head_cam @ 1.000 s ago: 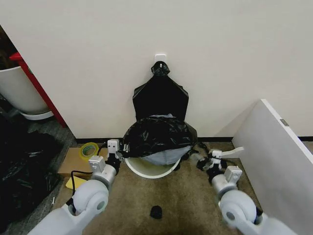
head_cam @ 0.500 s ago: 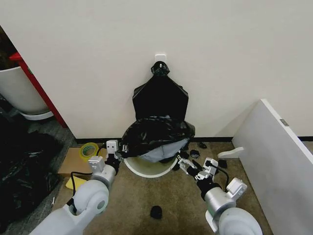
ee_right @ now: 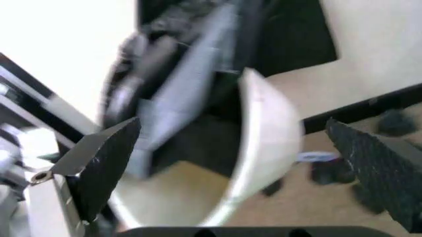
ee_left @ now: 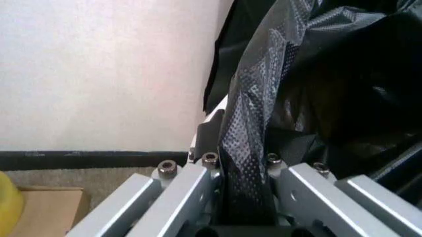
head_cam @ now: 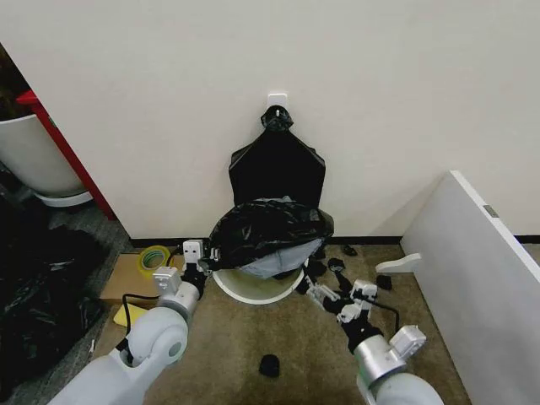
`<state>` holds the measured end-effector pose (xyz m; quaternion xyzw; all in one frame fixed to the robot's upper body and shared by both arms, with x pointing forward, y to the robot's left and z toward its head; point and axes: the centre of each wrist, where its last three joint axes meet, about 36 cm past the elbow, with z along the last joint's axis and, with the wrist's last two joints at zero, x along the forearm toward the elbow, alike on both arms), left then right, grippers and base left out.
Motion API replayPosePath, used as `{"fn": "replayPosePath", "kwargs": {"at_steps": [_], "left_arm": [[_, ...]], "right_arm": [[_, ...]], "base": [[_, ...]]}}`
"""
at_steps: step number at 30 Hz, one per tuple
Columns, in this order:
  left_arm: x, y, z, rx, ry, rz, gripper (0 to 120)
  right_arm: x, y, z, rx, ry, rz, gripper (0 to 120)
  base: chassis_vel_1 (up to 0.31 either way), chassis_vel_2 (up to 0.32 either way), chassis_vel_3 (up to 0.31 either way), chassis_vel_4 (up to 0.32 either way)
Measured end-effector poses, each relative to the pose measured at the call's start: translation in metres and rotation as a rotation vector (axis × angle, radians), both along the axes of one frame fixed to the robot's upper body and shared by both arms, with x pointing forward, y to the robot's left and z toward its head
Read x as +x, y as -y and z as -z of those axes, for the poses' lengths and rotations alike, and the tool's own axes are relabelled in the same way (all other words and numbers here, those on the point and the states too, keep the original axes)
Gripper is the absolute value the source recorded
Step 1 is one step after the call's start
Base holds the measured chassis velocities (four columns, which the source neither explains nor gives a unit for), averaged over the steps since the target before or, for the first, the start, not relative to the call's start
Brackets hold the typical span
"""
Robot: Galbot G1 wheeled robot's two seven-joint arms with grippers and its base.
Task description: Place the garbage bag over the trash bin.
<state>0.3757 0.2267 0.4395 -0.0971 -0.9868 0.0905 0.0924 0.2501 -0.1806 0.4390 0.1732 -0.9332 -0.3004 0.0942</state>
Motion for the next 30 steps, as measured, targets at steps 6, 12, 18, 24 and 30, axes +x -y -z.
{"fn": "replayPosePath", "kwargs": {"at_steps": [6,12,18,24,30], "left_arm": [[-0.002,0.002,-0.001,-0.002,0.002,0.003,0],[-0.005,0.004,-0.002,-0.006,0.003,0.011,0],[-0.009,0.006,-0.004,-0.008,0.005,0.017,0],[-0.010,0.006,-0.004,-0.007,0.004,0.018,0],[-0.011,0.007,-0.004,-0.012,0.004,0.019,0]], "right_arm": [[-0.005,-0.012,-0.027,0.227,-0.070,-0.037,100],[0.005,-0.021,-0.026,0.318,-0.097,-0.047,100],[0.016,-0.029,-0.018,0.354,-0.109,-0.044,98],[0.019,-0.028,-0.012,0.351,-0.102,-0.046,79],[0.020,-0.027,-0.009,0.358,-0.072,-0.050,57]], "base": [[0.000,0.000,0.000,0.000],[0.000,0.000,0.000,0.000],[0.000,0.000,0.000,0.000],[0.000,0.000,0.000,0.000],[0.000,0.000,0.000,0.000]]}}
